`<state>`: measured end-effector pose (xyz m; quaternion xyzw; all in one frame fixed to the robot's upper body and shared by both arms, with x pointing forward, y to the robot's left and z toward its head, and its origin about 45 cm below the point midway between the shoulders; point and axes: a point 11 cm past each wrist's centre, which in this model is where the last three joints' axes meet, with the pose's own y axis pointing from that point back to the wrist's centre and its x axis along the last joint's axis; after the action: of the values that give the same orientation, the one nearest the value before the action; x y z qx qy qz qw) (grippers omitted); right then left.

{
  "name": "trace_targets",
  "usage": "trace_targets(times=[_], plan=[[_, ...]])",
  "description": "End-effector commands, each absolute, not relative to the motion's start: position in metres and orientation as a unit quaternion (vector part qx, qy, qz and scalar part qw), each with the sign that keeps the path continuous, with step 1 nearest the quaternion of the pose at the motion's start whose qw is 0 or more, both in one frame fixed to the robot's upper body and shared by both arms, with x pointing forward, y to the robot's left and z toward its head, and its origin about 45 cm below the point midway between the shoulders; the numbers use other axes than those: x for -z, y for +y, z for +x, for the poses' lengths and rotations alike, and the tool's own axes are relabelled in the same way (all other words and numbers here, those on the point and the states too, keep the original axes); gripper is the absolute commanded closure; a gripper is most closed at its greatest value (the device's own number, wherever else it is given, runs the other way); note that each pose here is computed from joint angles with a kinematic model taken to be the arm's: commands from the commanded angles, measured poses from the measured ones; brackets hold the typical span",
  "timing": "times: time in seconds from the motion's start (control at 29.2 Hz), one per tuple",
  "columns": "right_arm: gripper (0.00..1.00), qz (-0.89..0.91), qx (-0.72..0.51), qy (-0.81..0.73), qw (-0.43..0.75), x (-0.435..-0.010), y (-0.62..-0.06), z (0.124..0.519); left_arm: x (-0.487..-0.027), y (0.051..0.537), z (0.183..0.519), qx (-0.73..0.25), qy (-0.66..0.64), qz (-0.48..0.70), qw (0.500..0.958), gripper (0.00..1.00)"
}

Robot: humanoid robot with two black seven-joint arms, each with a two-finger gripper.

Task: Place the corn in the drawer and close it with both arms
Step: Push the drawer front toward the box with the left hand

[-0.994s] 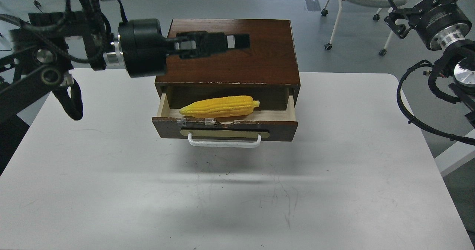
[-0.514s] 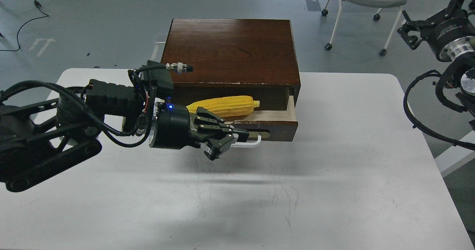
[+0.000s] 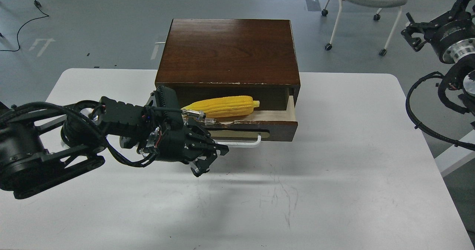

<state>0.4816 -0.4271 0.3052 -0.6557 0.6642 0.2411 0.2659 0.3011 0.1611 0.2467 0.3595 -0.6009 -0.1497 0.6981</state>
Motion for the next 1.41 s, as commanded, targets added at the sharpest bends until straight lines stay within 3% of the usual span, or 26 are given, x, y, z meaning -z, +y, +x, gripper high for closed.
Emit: trace_targets(times=[0.0,1.37], plan=[[0.0,-0.65,-0.238,0.671,0.265,-0.304,-0.433,0.481,-0.245,0.163,0.304,0.148,-0.599,0.364,0.697,1.0],[0.0,-0.643,-0.233,0.667,0.295,-0.317,-0.434,0.487,-0.243,0.179,0.382,0.083,-0.579,0.446,0.677,1.0]])
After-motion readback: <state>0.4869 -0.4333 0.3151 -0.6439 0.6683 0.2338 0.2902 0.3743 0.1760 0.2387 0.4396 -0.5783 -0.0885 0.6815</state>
